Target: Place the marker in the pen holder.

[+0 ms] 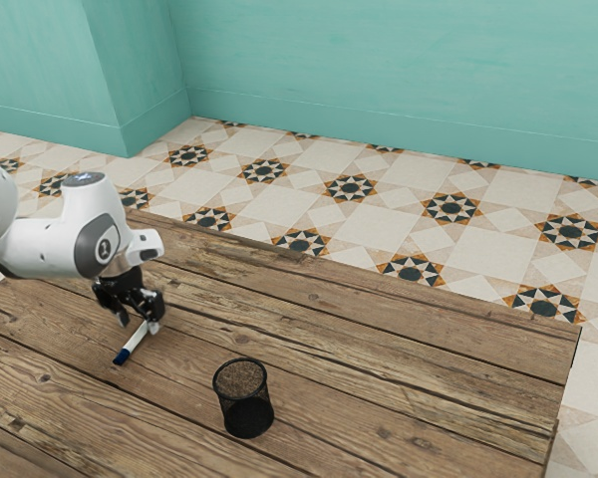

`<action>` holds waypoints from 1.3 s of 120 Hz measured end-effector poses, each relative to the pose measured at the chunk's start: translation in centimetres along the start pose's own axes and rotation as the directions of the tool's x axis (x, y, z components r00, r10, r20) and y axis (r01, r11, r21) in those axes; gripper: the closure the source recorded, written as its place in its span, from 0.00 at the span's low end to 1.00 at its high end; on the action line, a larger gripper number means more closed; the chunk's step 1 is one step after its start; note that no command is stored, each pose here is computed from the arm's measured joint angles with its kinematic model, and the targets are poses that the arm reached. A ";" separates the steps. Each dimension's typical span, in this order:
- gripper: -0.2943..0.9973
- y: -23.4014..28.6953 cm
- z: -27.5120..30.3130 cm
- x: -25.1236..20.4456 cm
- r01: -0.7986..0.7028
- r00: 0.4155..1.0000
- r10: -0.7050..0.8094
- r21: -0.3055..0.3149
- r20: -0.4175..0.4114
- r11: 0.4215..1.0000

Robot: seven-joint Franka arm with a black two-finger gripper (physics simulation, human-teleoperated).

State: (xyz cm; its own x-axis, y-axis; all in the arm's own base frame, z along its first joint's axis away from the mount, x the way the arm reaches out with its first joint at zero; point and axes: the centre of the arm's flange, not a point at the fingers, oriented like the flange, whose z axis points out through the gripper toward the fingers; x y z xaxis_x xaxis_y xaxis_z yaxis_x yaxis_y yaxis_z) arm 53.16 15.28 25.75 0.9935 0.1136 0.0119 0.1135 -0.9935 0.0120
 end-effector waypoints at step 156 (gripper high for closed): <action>0.84 6.7 -9.8 2.8 -0.243 0.949 0.235 -0.014 -0.211 0.970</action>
State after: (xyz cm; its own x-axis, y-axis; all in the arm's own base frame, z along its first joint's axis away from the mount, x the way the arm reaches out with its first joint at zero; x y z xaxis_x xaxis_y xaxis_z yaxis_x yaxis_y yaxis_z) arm 56.55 9.03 35.67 0.9664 -0.1233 0.2255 -0.1318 -0.9910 0.0228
